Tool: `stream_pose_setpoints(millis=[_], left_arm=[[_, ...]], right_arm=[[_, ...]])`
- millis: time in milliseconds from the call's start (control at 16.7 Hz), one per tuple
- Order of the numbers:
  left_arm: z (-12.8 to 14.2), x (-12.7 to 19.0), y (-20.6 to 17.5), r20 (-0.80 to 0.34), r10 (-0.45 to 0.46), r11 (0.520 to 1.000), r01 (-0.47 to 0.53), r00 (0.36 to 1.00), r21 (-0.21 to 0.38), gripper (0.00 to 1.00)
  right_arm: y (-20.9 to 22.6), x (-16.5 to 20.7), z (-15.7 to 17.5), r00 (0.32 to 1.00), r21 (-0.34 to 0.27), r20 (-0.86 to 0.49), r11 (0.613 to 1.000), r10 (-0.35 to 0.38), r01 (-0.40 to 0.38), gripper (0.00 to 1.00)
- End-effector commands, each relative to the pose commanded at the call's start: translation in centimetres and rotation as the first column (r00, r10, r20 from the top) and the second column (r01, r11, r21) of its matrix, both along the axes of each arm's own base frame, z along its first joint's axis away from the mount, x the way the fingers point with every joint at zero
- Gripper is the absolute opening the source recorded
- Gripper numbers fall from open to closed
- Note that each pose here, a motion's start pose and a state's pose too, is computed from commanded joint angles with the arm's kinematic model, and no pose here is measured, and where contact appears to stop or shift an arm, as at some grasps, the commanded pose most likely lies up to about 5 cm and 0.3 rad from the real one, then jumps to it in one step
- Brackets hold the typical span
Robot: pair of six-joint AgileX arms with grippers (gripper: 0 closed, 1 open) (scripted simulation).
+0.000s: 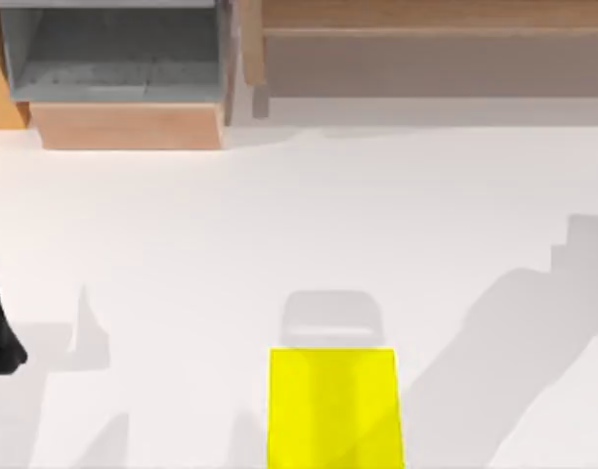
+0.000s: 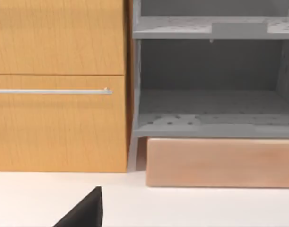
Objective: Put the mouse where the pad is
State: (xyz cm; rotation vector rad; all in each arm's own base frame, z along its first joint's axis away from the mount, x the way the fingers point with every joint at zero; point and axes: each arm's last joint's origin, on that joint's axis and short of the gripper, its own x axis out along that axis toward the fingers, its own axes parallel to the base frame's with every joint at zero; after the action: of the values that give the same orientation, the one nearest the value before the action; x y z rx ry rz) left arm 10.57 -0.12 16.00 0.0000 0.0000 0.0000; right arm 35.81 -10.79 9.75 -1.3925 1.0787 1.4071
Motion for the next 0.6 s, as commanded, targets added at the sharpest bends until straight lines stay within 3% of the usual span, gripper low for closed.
stream_pose_setpoints(millis=[120,540,600], left_arm=[[0.0,0.0,0.0,0.000,0.000,1.000,0.000,1.000,0.000,1.00],[0.0,0.0,0.0,0.000,0.000,1.000,0.000,1.000,0.000,1.00],[0.0,0.0,0.0,0.000,0.000,1.000,0.000,1.000,0.000,1.00]], right_arm=[[0.0,0.0,0.0,1.000,0.000,0.000,1.000,0.000,0.000,0.00],[0.0,0.0,0.0,1.000,0.000,0.000,1.000,0.000,0.000,0.00],[0.1,-0.2,1.7,1.000,-0.022,0.015,1.000,-0.016,0.016,0.00]])
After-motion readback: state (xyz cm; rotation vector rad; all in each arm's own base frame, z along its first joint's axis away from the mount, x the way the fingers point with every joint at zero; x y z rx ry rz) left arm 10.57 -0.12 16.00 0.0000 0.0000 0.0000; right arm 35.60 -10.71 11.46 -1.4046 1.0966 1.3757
